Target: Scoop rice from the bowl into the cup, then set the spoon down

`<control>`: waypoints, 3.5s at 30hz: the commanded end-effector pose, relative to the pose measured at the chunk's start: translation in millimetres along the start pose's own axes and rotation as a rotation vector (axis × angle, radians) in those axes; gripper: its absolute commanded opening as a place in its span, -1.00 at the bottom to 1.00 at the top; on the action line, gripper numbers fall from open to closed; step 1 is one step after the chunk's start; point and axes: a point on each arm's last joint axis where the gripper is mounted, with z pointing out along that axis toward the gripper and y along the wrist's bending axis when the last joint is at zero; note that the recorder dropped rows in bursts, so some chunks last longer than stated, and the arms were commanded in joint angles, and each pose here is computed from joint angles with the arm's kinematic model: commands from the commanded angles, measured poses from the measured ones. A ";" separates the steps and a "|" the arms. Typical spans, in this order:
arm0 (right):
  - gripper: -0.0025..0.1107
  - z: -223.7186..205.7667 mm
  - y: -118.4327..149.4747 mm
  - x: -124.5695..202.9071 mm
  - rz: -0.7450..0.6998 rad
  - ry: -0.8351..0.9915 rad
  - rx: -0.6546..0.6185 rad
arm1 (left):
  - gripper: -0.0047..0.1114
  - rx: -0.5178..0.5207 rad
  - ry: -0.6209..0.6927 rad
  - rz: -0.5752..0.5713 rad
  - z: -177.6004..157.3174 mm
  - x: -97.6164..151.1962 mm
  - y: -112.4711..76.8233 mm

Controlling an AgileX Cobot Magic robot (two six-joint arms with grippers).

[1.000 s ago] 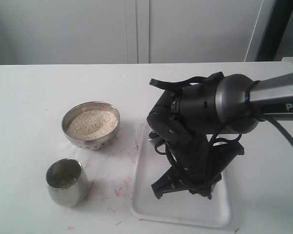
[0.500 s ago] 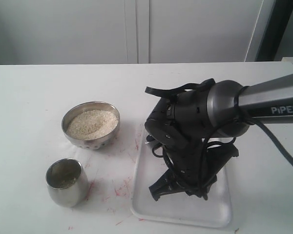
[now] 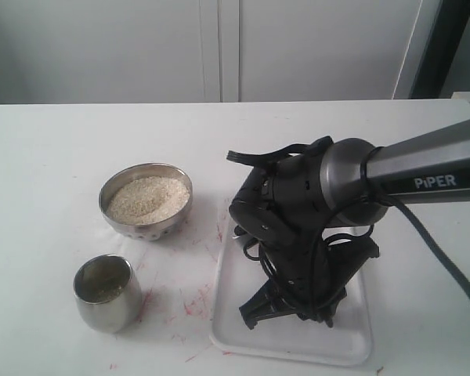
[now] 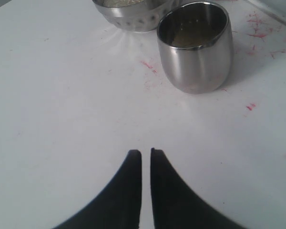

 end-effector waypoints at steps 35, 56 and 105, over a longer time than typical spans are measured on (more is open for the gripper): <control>-0.40 -1.2 -1.2 -2.4 0.033 0.008 -0.024 | -0.67 0.018 0.024 -0.007 0.5 4.0 -1.9; -0.51 -108.2 -35.1 10.0 0.068 -0.418 -0.263 | -0.67 0.018 0.024 -0.007 0.5 4.0 -1.9; -0.96 -186.7 -92.3 175.1 -0.066 -1.484 -0.807 | -0.67 0.018 0.024 -0.007 0.5 4.0 -1.9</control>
